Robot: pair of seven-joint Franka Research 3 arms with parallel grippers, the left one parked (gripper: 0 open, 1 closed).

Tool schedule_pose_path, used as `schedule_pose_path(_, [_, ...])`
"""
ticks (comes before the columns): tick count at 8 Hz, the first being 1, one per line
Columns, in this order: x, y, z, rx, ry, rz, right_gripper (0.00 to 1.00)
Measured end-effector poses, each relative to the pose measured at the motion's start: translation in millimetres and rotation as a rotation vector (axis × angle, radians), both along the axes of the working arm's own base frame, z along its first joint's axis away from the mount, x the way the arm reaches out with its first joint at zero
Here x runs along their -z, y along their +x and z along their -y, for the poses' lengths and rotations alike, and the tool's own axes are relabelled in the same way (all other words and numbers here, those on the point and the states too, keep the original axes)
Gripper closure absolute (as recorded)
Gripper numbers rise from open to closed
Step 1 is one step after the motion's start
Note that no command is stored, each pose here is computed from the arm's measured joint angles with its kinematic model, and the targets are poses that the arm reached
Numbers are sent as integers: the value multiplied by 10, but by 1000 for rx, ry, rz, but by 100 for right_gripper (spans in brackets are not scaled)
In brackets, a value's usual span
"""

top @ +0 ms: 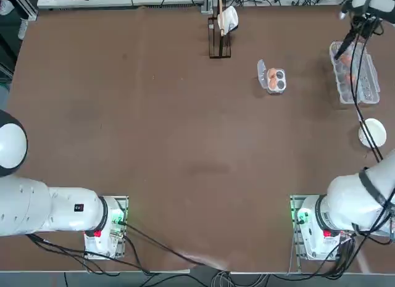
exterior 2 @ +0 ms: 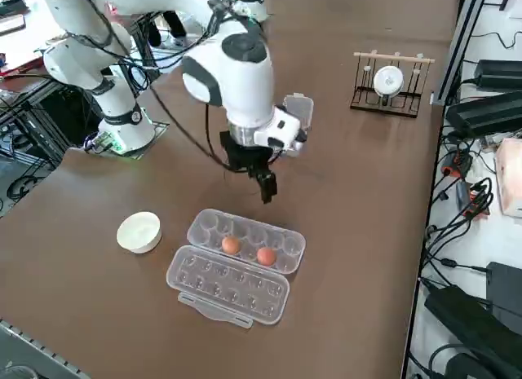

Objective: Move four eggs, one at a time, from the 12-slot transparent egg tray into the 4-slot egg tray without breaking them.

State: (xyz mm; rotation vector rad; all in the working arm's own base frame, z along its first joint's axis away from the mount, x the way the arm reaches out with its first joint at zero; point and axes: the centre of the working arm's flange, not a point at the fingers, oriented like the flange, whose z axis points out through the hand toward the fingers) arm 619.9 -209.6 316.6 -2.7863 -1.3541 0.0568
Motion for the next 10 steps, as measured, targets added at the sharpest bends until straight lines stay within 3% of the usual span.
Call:
schedule_pose_path(3, [358,61,696,-194,14,37,0])
schedule_pose_path(7, [466,386,815,-352,8,86,0])
schedule_pose_path(10, [596,492,843,-411,10,92,1])
